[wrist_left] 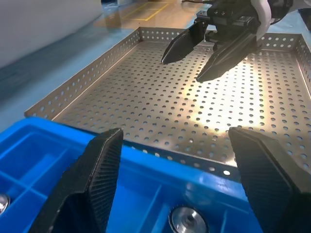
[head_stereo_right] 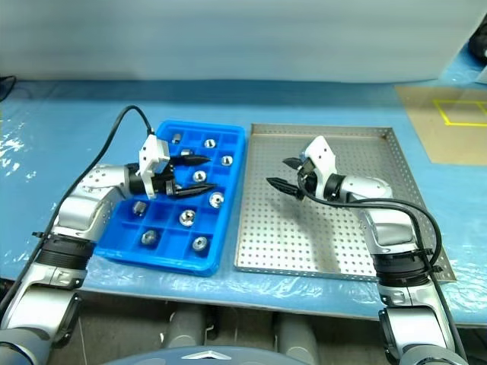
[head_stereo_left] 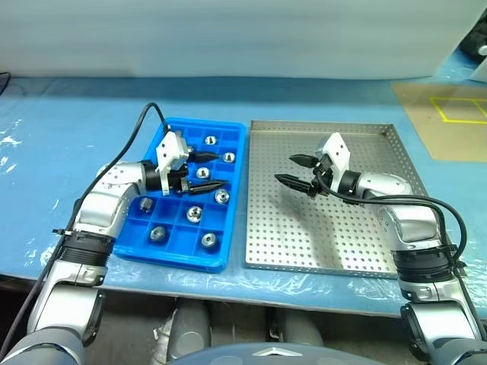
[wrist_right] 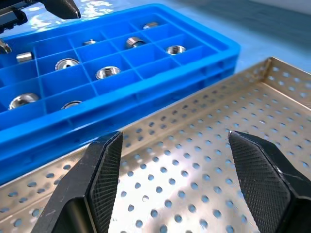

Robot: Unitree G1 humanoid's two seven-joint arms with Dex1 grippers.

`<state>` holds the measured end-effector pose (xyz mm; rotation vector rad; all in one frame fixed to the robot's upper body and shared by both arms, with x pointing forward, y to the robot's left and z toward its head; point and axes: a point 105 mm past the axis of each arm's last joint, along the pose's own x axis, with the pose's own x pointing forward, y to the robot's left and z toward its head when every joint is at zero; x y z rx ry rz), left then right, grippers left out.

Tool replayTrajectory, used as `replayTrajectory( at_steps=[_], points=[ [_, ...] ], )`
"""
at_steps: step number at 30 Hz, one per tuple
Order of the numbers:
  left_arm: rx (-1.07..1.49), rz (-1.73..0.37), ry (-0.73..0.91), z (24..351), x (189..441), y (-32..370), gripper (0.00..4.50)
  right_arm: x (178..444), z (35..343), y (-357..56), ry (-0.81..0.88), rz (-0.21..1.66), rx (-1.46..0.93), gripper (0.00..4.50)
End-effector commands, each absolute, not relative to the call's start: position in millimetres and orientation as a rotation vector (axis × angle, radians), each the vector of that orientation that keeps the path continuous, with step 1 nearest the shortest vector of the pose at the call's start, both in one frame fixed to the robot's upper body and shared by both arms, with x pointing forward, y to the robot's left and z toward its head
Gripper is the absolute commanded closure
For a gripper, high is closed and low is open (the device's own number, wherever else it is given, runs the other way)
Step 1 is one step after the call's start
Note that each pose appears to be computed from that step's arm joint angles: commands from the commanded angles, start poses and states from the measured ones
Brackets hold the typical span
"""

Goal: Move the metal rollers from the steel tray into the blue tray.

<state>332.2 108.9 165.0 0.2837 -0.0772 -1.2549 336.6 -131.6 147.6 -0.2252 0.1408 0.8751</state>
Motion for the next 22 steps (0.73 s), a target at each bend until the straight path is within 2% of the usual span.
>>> replayTrajectory(
  at_steps=[1, 7, 15, 22],
  points=[
    [0.309, -1.277, -0.098, 167, 333, 106, 0.82, 336, 162, -135, 0.075, 0.83, -0.233, 0.92],
    [0.306, -1.234, -0.1, 167, 338, 114, 0.82, 341, 165, -144, 0.065, 0.786, -0.236, 0.92],
    [0.301, -1.228, -0.099, 164, 327, 115, 0.82, 344, 162, -137, 0.079, 0.815, -0.242, 0.92],
    [0.302, -1.196, -0.089, 162, 329, 121, 0.82, 344, 163, -141, 0.081, 0.813, -0.221, 0.92]
  ],
)
